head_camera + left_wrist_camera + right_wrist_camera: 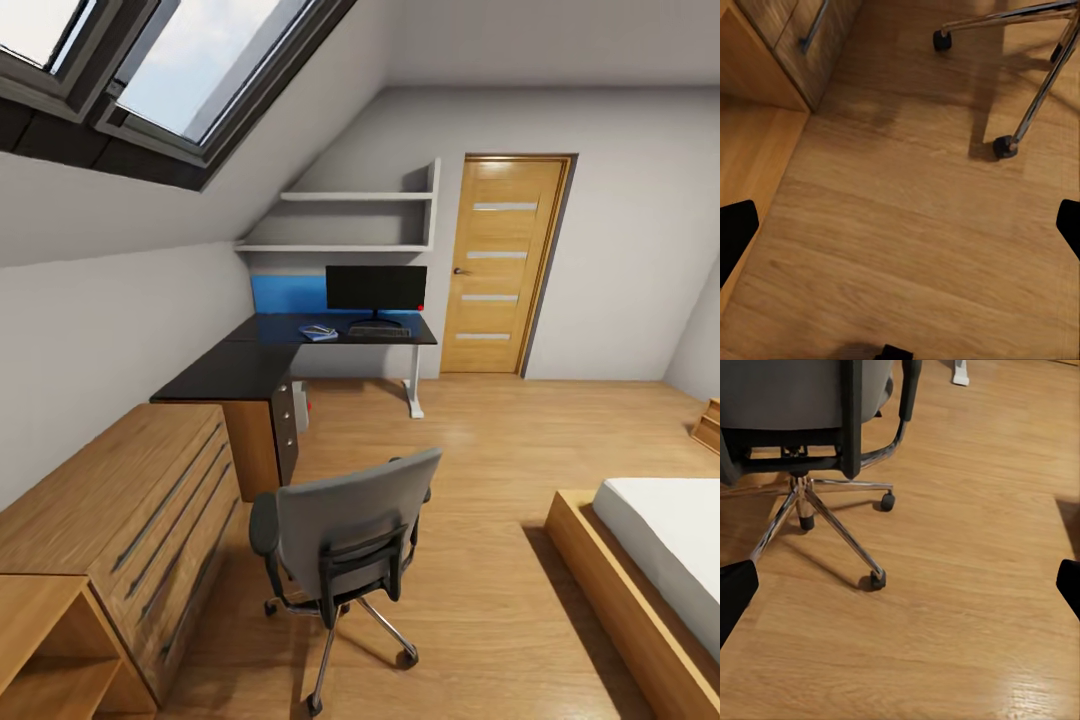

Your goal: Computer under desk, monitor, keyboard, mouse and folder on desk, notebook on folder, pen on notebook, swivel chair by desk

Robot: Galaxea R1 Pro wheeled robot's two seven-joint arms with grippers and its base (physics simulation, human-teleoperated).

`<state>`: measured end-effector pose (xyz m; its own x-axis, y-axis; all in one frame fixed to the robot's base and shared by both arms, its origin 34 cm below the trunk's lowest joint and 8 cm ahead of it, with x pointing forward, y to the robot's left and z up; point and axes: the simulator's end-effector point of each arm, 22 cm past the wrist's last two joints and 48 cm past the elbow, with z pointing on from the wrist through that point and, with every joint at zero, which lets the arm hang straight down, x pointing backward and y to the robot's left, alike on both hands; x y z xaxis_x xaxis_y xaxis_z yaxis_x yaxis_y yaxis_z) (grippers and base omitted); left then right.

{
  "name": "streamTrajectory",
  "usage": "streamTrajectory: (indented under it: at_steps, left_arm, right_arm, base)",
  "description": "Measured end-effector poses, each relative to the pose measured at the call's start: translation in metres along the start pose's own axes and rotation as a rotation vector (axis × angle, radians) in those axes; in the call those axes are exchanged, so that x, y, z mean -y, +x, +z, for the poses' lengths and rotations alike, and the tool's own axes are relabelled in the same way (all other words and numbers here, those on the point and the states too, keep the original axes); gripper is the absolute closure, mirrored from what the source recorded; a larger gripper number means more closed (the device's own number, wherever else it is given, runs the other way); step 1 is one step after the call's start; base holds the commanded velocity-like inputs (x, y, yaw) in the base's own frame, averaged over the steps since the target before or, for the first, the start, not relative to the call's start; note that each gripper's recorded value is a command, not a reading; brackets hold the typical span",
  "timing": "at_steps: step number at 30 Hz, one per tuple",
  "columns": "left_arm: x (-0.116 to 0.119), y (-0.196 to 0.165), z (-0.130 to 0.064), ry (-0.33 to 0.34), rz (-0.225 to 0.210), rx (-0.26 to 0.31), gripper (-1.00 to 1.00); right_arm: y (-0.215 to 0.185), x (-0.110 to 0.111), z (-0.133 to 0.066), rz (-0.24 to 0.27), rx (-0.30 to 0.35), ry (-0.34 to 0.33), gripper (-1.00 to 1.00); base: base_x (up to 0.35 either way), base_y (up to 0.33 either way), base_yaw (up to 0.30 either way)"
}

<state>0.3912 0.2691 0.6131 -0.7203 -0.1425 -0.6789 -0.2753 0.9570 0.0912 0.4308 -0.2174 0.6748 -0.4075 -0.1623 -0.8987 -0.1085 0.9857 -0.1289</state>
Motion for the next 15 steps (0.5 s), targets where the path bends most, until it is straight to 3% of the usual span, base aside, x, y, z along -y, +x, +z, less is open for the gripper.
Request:
streamTrajectory:
  at_steps: [6, 10, 15]
  left_arm:
    - [-0.001, 0.004, 0.007, -0.004, -0.001, -0.004, -1.00]
    - [-0.008, 0.006, 0.012, -0.029, -0.042, 0.001, -1.00]
    - [-0.010, 0.009, 0.018, -0.040, -0.064, 0.001, -1.00]
  right_arm:
    - [0.006, 0.000, 0.004, -0.001, 0.000, 0.001, -1.00]
    - [0.011, -0.001, 0.007, -0.001, 0.001, 0.001, -1.00]
    - [0.016, 0.000, 0.010, -0.002, 0.002, 0.002, -1.00]
  base:
    - [0.000, 0.000, 0.000]
    - [0.000, 0.000, -0.022]
    - [0.000, 0.000, -0.177]
